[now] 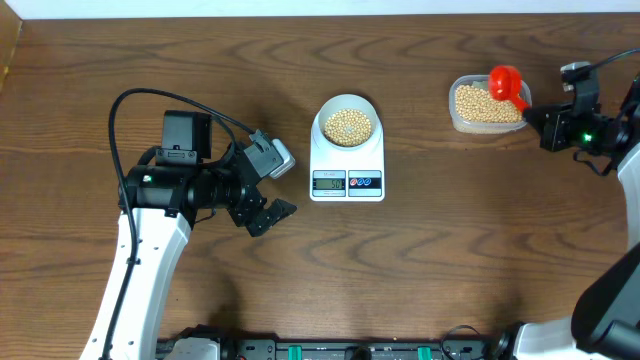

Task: Scoop item into bowl and weigh 50g on scale
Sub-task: 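Lift the red scoop out of the bowl and carry it right to the tub, then move the red scoop down and right, away from the soybean tub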

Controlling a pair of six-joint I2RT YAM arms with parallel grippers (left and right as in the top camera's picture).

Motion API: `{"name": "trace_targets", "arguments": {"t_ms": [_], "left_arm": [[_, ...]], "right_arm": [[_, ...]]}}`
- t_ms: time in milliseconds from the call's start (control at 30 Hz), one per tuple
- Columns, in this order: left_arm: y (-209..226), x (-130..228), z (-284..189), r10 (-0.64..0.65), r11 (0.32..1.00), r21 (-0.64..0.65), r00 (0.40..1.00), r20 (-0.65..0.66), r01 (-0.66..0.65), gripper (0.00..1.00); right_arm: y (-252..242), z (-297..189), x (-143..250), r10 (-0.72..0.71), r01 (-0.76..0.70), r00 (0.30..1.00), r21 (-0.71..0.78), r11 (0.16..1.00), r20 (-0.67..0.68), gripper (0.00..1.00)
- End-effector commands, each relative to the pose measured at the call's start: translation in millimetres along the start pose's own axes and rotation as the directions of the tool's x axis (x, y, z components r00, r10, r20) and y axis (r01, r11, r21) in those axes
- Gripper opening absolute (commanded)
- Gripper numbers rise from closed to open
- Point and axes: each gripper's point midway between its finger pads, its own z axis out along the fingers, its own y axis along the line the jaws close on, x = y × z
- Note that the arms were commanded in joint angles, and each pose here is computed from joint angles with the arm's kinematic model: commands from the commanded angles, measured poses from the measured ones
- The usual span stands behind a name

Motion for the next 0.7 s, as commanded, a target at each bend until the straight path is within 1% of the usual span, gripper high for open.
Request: {"name": "trace_targets", "arguments": {"t_ms": [0,133,267,433,533,600,667], "left_arm": [[1.5,-8.1,-7.4,0.030,0.999,-0.016,0.999,0.022,-0.030,0.99],[1.5,-8.1,-7.4,0.030,0.999,-0.016,0.999,0.021,-0.029,0.98],[1.5,-8.1,-7.4,0.030,0.999,-0.016,0.999,0.022,-0.030,0.99],[1.5,-8.0,-7.3,0.030,0.999,-0.016,0.999,0.021,-0.029,0.99],[1.5,-8.1,-7.4,0.030,0.999,-0.016,0.999,0.021,-0.029,0.99],[1.5,-8.1,-7.4,0.030,0.999,-0.016,0.999,0.022,-0.030,0.99],[1.5,-8.0,-7.3,0.030,0.999,-0.016,0.999,0.021,-0.029,0.99]], "right_arm": [[-12.7,-1.0,5.4,-0.086,0.104,0.991,0.189,0.976,-0.101,0.01],[-13.7,7.9,17.5,-0.120,0.197,0.962,0.322,0.926,-0.244,0.01],[-4.3,16.8,13.5,-0.185,0.297,0.934,0.375,0.878,-0.305,0.01],[-16.5,6.9,3.6,-0.201,0.384,0.907,0.531,0.755,-0.370,0.01],[-16.4,2.5,0.7,-0.204,0.404,0.900,0.562,0.722,-0.385,0.01],[-12.0,2.1,-2.0,-0.209,0.397,0.905,0.559,0.728,-0.370,0.01],[-4.7,-1.8,-8.7,-0.202,0.358,0.925,0.560,0.747,-0.322,0.01]]}}
